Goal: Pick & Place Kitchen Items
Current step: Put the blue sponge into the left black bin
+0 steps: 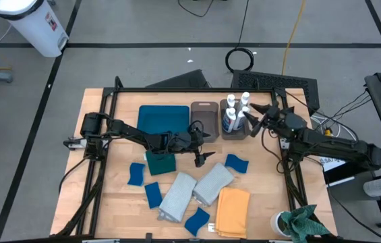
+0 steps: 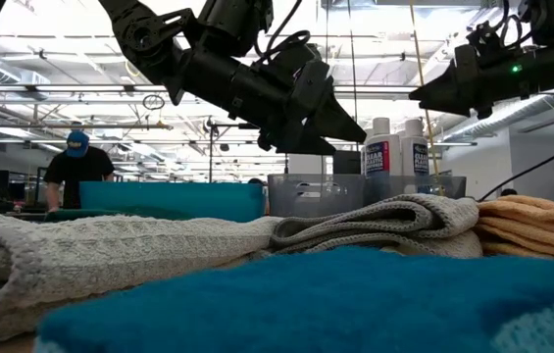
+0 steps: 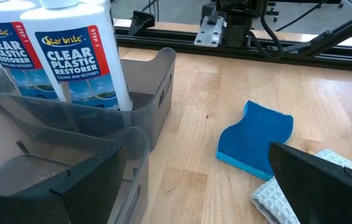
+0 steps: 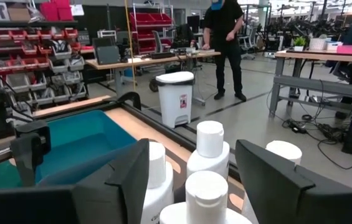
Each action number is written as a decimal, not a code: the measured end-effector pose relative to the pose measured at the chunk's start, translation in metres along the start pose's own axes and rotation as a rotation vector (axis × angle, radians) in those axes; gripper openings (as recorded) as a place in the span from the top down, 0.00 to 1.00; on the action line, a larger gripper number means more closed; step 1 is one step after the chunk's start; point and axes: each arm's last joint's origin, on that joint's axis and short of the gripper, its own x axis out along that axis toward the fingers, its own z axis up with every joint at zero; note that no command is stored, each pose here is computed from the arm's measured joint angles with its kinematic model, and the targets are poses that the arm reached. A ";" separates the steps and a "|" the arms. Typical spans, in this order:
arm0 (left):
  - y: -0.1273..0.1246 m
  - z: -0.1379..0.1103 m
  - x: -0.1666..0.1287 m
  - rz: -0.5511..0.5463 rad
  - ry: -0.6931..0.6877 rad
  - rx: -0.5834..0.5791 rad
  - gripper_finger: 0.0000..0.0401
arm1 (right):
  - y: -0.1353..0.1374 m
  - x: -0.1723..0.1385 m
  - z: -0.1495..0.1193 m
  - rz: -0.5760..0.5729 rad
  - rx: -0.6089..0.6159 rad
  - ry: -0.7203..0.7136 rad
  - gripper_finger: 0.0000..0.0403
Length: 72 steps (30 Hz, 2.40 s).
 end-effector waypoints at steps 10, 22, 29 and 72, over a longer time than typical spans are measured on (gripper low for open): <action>0.000 0.000 0.000 0.000 0.000 -0.001 0.01 | -0.001 -0.004 0.003 0.010 0.001 -0.025 0.48; 0.000 -0.001 0.000 0.001 0.006 -0.002 0.01 | 0.001 -0.008 0.006 0.113 0.009 -0.054 0.48; 0.000 -0.001 0.000 0.001 0.007 -0.002 0.01 | 0.004 -0.009 0.008 0.216 0.036 -0.068 0.48; 0.000 -0.001 0.000 0.001 0.006 -0.003 0.01 | 0.022 -0.021 0.012 0.978 0.139 -0.003 0.48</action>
